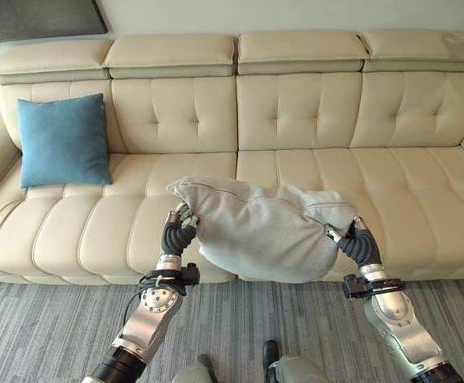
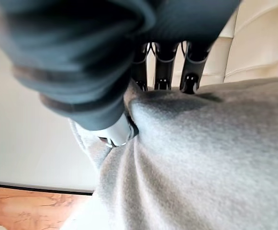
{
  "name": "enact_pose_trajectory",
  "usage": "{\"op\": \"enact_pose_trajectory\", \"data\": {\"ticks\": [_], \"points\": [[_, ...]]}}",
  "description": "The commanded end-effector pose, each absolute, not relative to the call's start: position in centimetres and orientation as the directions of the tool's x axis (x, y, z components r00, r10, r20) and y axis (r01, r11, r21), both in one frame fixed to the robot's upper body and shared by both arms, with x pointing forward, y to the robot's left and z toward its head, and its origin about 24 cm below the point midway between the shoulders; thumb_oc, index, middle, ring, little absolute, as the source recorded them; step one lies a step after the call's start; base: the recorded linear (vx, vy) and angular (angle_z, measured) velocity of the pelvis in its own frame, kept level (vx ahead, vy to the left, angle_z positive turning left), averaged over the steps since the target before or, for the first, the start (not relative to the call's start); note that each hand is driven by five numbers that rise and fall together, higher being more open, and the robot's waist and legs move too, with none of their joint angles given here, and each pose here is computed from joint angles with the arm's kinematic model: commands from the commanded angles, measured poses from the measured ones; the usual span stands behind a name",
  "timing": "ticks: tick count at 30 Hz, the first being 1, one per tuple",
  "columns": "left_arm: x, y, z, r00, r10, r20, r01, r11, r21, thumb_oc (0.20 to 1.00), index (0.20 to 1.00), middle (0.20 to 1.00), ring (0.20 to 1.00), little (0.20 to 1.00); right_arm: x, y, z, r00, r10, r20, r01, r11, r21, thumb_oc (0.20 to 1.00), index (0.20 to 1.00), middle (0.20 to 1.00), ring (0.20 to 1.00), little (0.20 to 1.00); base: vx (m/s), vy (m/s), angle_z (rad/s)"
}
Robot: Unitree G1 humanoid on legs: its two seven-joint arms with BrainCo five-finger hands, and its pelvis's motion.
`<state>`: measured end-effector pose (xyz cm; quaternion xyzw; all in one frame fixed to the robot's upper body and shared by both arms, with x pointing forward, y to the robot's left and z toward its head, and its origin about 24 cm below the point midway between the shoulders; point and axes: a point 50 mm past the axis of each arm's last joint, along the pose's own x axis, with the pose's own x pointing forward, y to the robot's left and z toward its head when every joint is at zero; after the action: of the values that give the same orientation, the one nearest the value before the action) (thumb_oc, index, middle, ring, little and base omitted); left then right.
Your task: Pick up all the scattered cushions and arrange them neatly on the sofa.
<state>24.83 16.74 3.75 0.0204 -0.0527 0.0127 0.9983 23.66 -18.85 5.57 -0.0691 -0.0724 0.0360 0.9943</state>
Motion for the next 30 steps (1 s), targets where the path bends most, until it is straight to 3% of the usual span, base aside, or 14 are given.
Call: {"op": "enact_pose_trajectory", "data": {"ticks": [1,9,18,30], "points": [[25.0,13.7,7.0,0.945,-0.161,0.285,0.150,0.987,0.063,0.200,0.200,0.200,0.200,0.200,23.8,-15.0,10.5,0.887,0.251,0.389,-0.234,0.968,-0.090,0.200,0.200,0.200,0.200,0.200,0.24,0.056,-0.30],[24.4,14.1,6.5,0.949,-0.175,0.262,0.166,0.985,0.055,0.200,0.200,0.200,0.200,0.200,23.8,-14.8,10.1,0.890,0.266,0.369,-0.255,0.964,-0.080,0.200,0.200,0.200,0.200,0.200,0.29,0.123,-0.52],[25.2,14.6,7.3,0.938,-0.177,0.297,0.157,0.983,0.093,0.200,0.200,0.200,0.200,0.200,24.9,-12.3,12.3,0.820,0.343,0.458,-0.322,0.938,-0.126,0.200,0.200,0.200,0.200,0.200,0.18,0.132,-0.23],[25.2,14.4,8.3,0.922,-0.154,0.355,0.138,0.988,0.071,0.200,0.200,0.200,0.200,0.200,25.2,-12.6,12.8,0.802,0.361,0.475,-0.325,0.932,-0.160,0.200,0.200,0.200,0.200,0.200,0.13,-0.111,0.19]]}}
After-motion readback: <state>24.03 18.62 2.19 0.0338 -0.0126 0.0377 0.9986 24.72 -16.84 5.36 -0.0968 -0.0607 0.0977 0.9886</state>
